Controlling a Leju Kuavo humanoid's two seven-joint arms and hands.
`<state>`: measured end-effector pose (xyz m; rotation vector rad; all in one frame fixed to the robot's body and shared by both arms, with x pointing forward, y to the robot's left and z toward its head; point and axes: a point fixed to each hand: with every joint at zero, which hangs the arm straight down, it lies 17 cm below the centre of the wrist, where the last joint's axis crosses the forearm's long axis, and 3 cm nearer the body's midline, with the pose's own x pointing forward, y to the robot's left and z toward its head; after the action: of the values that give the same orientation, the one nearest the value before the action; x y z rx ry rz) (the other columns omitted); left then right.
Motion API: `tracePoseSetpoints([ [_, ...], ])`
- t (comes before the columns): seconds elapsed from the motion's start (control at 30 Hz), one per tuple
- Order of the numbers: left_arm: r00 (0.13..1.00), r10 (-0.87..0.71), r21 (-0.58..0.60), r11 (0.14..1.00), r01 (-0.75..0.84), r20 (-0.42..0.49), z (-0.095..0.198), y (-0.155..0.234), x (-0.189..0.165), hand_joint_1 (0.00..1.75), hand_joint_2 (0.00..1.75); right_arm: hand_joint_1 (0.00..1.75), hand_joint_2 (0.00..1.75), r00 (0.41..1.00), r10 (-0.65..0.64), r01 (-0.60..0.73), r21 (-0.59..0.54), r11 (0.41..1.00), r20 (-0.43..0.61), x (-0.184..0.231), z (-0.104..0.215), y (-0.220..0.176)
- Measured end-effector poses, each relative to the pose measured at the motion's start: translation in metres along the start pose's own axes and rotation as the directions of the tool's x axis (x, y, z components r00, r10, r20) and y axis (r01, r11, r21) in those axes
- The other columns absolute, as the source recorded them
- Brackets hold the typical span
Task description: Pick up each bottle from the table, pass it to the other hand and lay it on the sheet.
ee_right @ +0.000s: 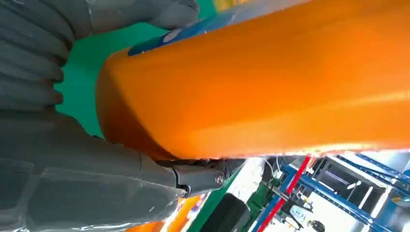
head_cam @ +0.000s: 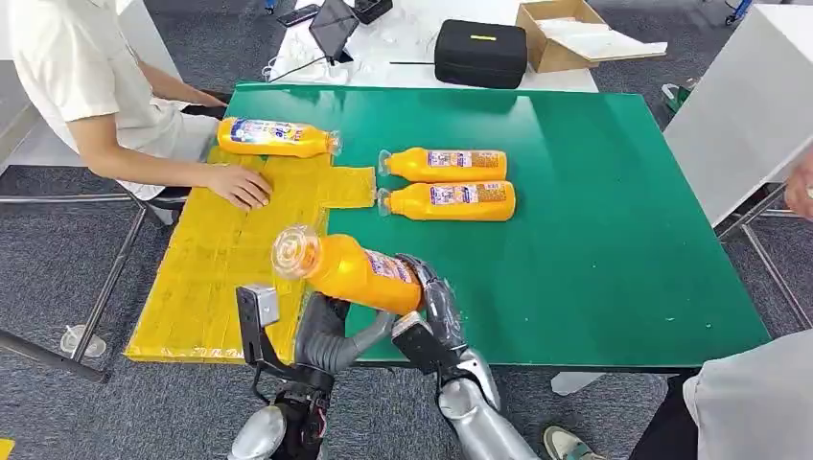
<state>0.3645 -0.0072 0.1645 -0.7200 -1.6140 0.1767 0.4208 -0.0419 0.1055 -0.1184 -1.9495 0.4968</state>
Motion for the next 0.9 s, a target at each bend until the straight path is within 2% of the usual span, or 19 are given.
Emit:
tracePoseSetpoints([
  [0.13, 1.0, 0.019, 0.009, 1.0, -0.019, 0.021, -0.003, 0.001, 0.006, 0.0, 1.75, 1.75, 1.75, 1.0, -0.009, 0.008, 0.019, 1.0, 0.012, 0.005, -0.002, 0.008],
  [0.37, 0.968, -0.108, 0.09, 0.992, 0.09, 0.226, -0.016, 0.007, 0.052, 0.0, 1.75, 1.75, 1.75, 0.998, -0.053, 0.049, 0.095, 0.994, 0.035, 0.02, -0.001, 0.037],
  [0.63, 0.93, -0.185, 0.14, 0.979, 0.147, 0.317, -0.021, 0.007, 0.075, 0.0, 1.75, 1.75, 1.75, 0.997, -0.055, 0.047, 0.139, 0.989, 0.055, 0.03, 0.0, 0.053],
  [0.67, 0.928, -0.186, 0.14, 0.979, 0.148, 0.322, -0.021, 0.006, 0.076, 0.05, 1.75, 1.75, 1.75, 0.997, -0.055, 0.047, 0.142, 0.989, 0.055, 0.03, 0.0, 0.054],
  [0.7, 0.924, -0.194, 0.146, 0.977, 0.153, 0.329, -0.021, 0.007, 0.077, 1.59, 1.75, 1.75, 1.75, 0.997, -0.059, 0.051, 0.146, 0.988, 0.055, 0.031, 0.0, 0.056],
  [0.73, 0.92, -0.204, 0.155, 0.975, 0.16, 0.336, -0.021, 0.007, 0.079, 1.75, 1.75, 1.75, 1.75, 0.996, -0.067, 0.058, 0.154, 0.986, 0.053, 0.031, 0.001, 0.058],
  [0.9, 0.915, -0.203, 0.15, 0.976, 0.159, 0.348, -0.022, 0.006, 0.082, 1.75, 1.75, 1.75, 1.75, 0.995, -0.086, 0.077, 0.167, 0.983, 0.05, 0.035, 0.002, 0.064],
])
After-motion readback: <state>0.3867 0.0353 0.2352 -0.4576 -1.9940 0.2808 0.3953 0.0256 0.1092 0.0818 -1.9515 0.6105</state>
